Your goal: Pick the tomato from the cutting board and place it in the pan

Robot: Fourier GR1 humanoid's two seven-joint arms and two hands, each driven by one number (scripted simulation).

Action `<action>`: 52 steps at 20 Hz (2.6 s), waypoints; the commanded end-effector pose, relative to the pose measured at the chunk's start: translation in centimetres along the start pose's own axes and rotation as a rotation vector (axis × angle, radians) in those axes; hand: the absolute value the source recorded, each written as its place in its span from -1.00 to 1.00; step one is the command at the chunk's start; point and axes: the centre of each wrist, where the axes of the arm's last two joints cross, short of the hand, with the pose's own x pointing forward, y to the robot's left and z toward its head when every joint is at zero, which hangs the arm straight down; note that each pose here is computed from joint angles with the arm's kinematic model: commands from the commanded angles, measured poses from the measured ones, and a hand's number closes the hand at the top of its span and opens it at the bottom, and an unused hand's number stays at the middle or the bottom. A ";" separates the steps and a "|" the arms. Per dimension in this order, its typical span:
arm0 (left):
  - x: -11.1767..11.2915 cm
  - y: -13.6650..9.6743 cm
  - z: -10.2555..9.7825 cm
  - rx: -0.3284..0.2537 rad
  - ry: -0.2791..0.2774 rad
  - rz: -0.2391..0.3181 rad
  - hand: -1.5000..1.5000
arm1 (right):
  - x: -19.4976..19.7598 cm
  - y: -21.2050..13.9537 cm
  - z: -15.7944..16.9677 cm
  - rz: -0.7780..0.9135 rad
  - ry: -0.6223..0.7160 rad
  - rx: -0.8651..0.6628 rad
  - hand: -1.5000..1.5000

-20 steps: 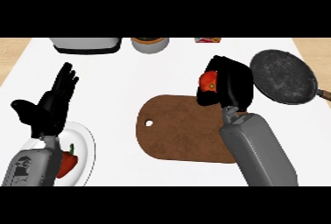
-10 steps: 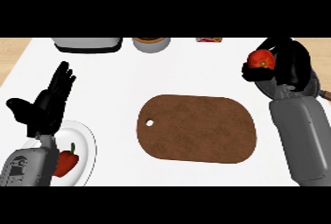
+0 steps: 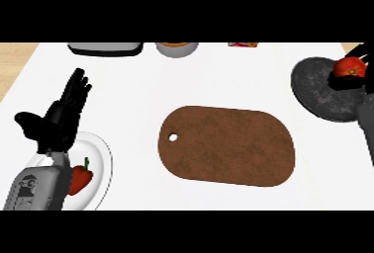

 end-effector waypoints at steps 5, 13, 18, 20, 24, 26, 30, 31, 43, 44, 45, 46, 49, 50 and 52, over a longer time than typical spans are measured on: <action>0.3 -1.3 0.0 -0.032 -0.021 0.009 0.00 | -6.9 0.1 -0.6 0.039 0.069 -0.045 1.00; 0.7 -1.0 -0.9 -0.058 -0.023 0.008 0.00 | -7.5 0.7 -0.7 -0.168 0.194 0.190 -1.00; 1.2 -1.6 -1.1 -0.048 -0.031 0.018 0.00 | -9.5 1.4 0.7 -0.301 0.189 0.304 -1.00; 0.5 -0.7 -0.4 -0.046 -0.031 0.001 0.00 | -10.7 1.9 1.6 -0.280 0.169 0.304 -1.00; 0.4 -2.4 -0.8 -0.057 -0.024 0.014 0.00 | -10.1 2.7 2.0 -0.388 0.107 0.160 -1.00; 1.0 0.4 -1.4 -0.015 -0.014 -0.004 0.00 | -10.5 1.1 1.0 -0.470 0.074 0.096 -1.00; 0.2 1.1 -0.3 -0.008 0.002 0.005 0.00 | -12.1 0.8 1.5 -0.640 0.099 0.022 -1.00; 0.1 -0.5 -0.4 -0.009 0.006 0.009 0.00 | -12.9 -0.1 1.3 -0.659 0.090 0.030 -1.00; -1.0 1.5 0.4 0.064 0.038 -0.011 0.00 | -21.2 -1.4 7.3 -0.861 -0.033 0.196 -1.00; -1.7 1.9 1.2 0.057 0.047 -0.007 0.00 | -21.3 -2.0 7.2 -0.851 -0.061 0.181 -1.00; -1.2 1.3 1.5 0.051 0.064 0.004 0.00 | -21.0 -2.9 6.6 -0.831 -0.048 0.206 -1.00; -1.9 1.2 0.4 0.067 0.039 -0.003 0.00 | -22.3 -3.4 7.7 -0.845 -0.046 0.209 -1.00; 1.2 0.5 0.5 0.064 0.042 -0.003 0.00 | -21.8 -4.8 7.6 -0.838 -0.067 0.220 -1.00; -1.0 3.3 1.8 0.069 0.035 -0.027 0.00 | -22.9 -2.8 11.0 -0.853 -0.050 0.245 -1.00; -1.5 1.3 -0.7 0.075 0.051 -0.018 0.00 | -21.7 -3.7 10.9 -0.833 -0.060 0.258 -1.00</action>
